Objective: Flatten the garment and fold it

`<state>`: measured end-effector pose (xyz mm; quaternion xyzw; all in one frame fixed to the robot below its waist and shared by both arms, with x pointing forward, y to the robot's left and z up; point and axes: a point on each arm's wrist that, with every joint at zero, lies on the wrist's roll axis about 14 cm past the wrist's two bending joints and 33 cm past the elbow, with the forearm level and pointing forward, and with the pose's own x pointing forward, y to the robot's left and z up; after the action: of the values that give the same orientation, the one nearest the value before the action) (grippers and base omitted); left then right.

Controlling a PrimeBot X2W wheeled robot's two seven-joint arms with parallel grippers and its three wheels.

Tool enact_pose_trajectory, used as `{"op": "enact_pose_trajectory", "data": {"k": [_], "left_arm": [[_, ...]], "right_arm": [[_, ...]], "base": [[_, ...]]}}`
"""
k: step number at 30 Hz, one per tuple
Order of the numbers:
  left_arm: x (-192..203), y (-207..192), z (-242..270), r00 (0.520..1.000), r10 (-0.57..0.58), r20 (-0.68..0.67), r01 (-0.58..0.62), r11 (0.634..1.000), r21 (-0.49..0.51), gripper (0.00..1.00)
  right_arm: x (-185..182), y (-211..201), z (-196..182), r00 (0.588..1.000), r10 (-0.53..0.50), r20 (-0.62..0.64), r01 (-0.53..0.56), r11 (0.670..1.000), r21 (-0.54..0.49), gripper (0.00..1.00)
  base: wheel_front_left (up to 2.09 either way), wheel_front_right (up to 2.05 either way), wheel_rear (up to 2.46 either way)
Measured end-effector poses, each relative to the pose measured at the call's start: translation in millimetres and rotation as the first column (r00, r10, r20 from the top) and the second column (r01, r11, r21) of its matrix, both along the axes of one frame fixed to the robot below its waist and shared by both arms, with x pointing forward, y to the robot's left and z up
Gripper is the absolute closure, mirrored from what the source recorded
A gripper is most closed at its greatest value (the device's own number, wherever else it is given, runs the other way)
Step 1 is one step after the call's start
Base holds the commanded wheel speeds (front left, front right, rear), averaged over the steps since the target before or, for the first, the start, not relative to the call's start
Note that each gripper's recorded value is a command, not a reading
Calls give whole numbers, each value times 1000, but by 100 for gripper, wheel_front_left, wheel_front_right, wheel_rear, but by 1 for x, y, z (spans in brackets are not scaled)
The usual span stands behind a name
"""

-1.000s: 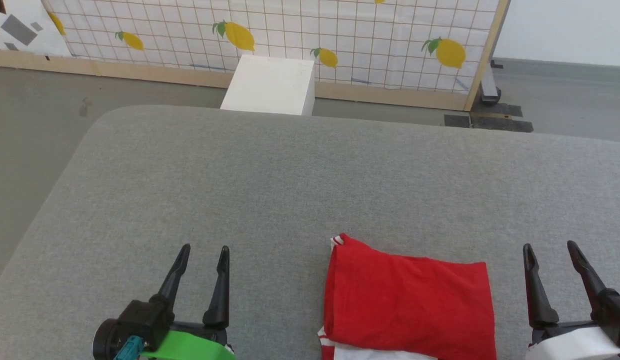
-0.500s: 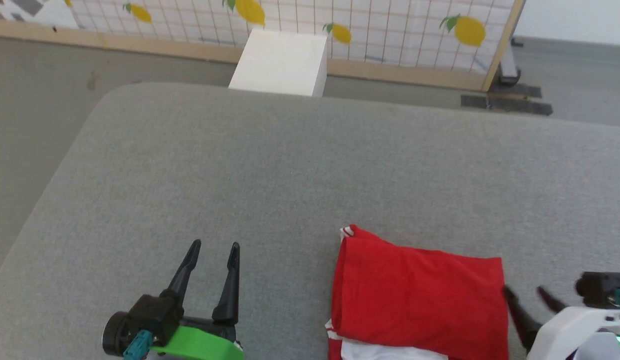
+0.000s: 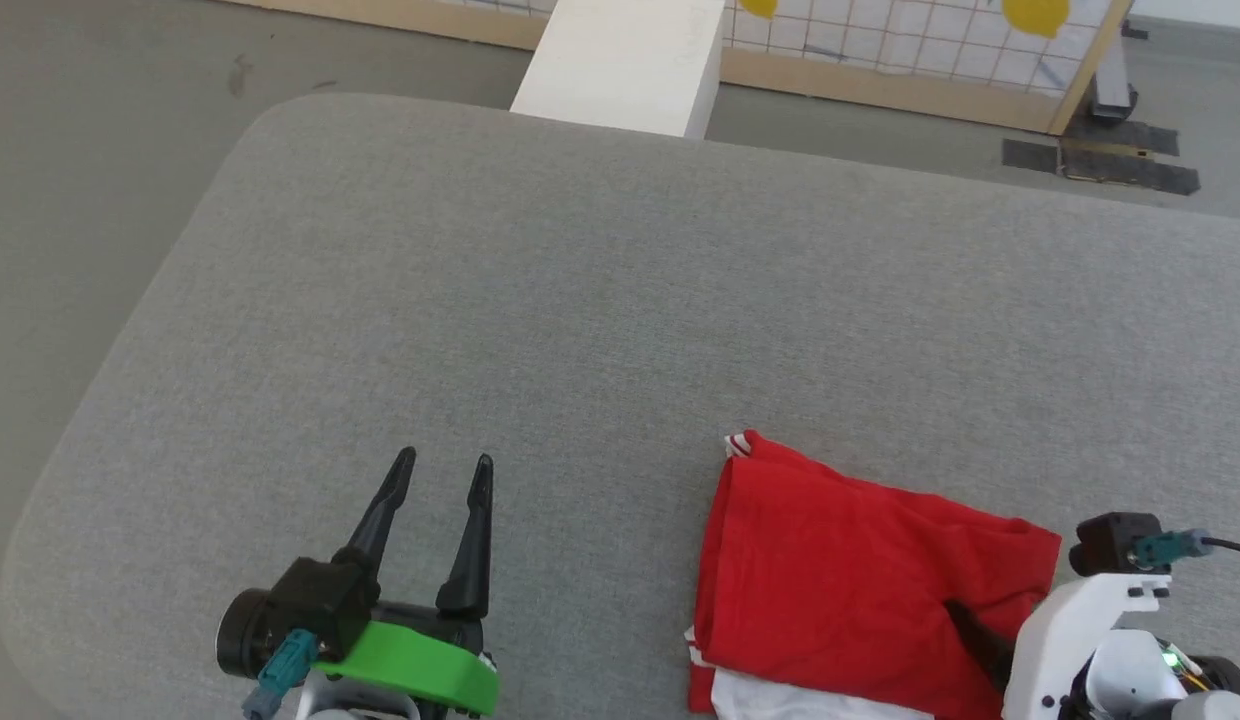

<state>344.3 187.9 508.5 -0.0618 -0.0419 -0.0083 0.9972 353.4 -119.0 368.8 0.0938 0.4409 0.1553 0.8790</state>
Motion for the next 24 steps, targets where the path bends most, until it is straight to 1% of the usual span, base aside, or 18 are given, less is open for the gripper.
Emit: {"op": "enact_pose_trajectory", "data": {"k": [1, 2, 5, 7, 10, 12, 13, 16, 17, 19, 20, 21, 24], "left_arm": [[0, 1, -1, 1000, 3, -3, -3, 1000, 0, 0], [-1, 1, -1, 1000, 5, -4, -5, 1000, 1, 0], [0, 0, -1, 1000, 0, -4, 0, 1000, -1, 0], [2, -4, -1, 1000, -12, -1, 12, 1000, -3, 0], [6, -12, 0, 999, -38, 4, 38, 999, -8, 0], [10, -19, 0, 998, -62, 6, 62, 998, -12, 0], [13, -24, 0, 997, -78, 6, 78, 997, -14, 0], [22, -43, 0, 991, -136, 11, 137, 990, -21, 0], [27, -52, 1, 986, -164, 16, 165, 986, -24, 0], [37, -70, 4, 976, -218, 29, 218, 975, -28, 0], [43, -81, 6, 967, -250, 38, 251, 967, -30, 0], [54, -100, 11, 951, -305, 57, 307, 951, -30, 0], [72, -129, 14, 921, -382, 79, 385, 922, -33, 0]], "right_arm": [[0, 1, -1, 1000, 18, 0, -18, 1000, -10, 92], [1, 1, -2, 1000, 26, 5, -26, 999, -18, 100], [6, -2, -1, 998, 45, 40, -43, 997, -56, 100], [9, -5, 2, 994, 76, 76, -68, 992, -106, 100], [17, -15, 11, 979, 144, 141, -112, 970, -214, 100], [27, -27, 22, 961, 201, 188, -137, 941, -308, 100], [34, -36, 30, 949, 234, 214, -145, 920, -364, 100], [51, -64, 58, 908, 325, 264, -148, 839, -523, 100], [56, -75, 68, 897, 344, 277, -138, 814, -564, 100], [63, -98, 83, 884, 378, 275, -122, 754, -645, 100], [66, -114, 91, 883, 383, 271, -105, 724, -682, 100], [69, -145, 102, 891, 376, 256, -73, 674, -735, 100], [67, -201, 109, 917, 350, 190, -51, 575, -816, 100]], "base": [[0, 0, 0], [0, 0, 0], [0, 0, 0], [0, 0, 0], [0, 0, 0], [0, 0, 0], [0, 0, 0], [0, 0, 0], [0, 0, 0], [0, 0, 0], [0, 0, 0], [0, 0, 0], [0, 0, 0]]}}
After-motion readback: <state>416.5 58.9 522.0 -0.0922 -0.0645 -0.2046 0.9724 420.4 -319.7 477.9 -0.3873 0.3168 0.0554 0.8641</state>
